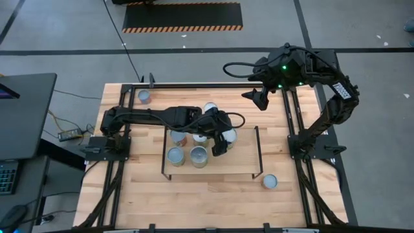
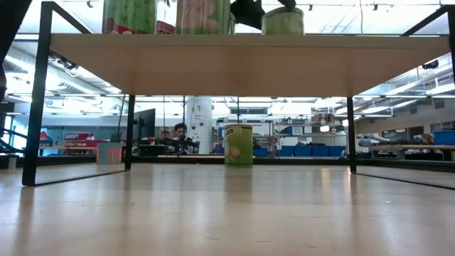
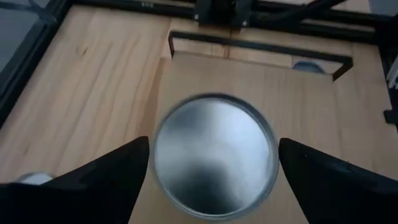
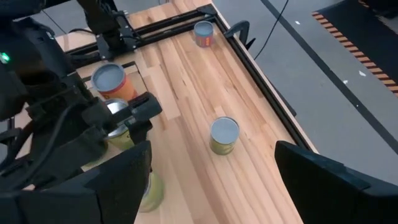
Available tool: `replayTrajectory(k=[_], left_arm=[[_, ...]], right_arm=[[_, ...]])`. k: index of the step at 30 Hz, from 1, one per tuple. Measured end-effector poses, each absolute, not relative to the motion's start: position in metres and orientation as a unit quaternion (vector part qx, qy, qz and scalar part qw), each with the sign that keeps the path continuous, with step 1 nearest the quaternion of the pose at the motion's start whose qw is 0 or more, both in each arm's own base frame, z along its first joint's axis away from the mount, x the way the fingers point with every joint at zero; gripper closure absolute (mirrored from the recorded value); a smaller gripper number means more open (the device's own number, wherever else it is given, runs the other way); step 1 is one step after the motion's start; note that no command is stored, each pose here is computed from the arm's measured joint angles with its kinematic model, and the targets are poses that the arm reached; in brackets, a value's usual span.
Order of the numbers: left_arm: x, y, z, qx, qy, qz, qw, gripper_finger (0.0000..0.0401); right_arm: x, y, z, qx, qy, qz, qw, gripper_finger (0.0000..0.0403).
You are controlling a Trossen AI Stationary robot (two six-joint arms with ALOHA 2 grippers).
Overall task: Pick and place cans onto a shelf
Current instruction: Put the left canned pears on the shelf, then adjust the canned oranges
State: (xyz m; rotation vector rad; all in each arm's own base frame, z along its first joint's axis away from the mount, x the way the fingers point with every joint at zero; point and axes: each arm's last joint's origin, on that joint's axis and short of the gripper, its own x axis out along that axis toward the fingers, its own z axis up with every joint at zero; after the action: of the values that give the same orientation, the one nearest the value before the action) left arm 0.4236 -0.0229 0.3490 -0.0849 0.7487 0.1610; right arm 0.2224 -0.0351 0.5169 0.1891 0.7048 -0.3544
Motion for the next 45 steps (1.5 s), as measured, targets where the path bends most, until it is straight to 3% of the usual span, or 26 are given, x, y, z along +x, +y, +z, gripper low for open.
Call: replayTrajectory(k=[11, 17, 25, 45], left_arm=[[0.418, -0.021, 0.358, -0.036, 0.357, 0.081, 0.930, 0.0037], [0.384, -0.019, 0.392, -0.038, 0.347, 0.081, 0.934, 0.0037], [0.332, -0.006, 0.403, -0.017, 0.450, 0.122, 0.885, 0.0047], [0.351, -0.003, 0.372, -0.003, 0.513, 0.157, 0.844, 0.0058]], right_arm=[[0.223, -0.035, 0.518, 0.091, 0.339, -0.162, 0.922, 0.0054], [0.223, -0.035, 0.518, 0.088, 0.340, -0.161, 0.922, 0.0054], [0.223, -0.035, 0.518, 0.088, 0.339, -0.161, 0.923, 0.0054], [0.224, -0.035, 0.519, 0.096, 0.328, -0.163, 0.926, 0.0054]])
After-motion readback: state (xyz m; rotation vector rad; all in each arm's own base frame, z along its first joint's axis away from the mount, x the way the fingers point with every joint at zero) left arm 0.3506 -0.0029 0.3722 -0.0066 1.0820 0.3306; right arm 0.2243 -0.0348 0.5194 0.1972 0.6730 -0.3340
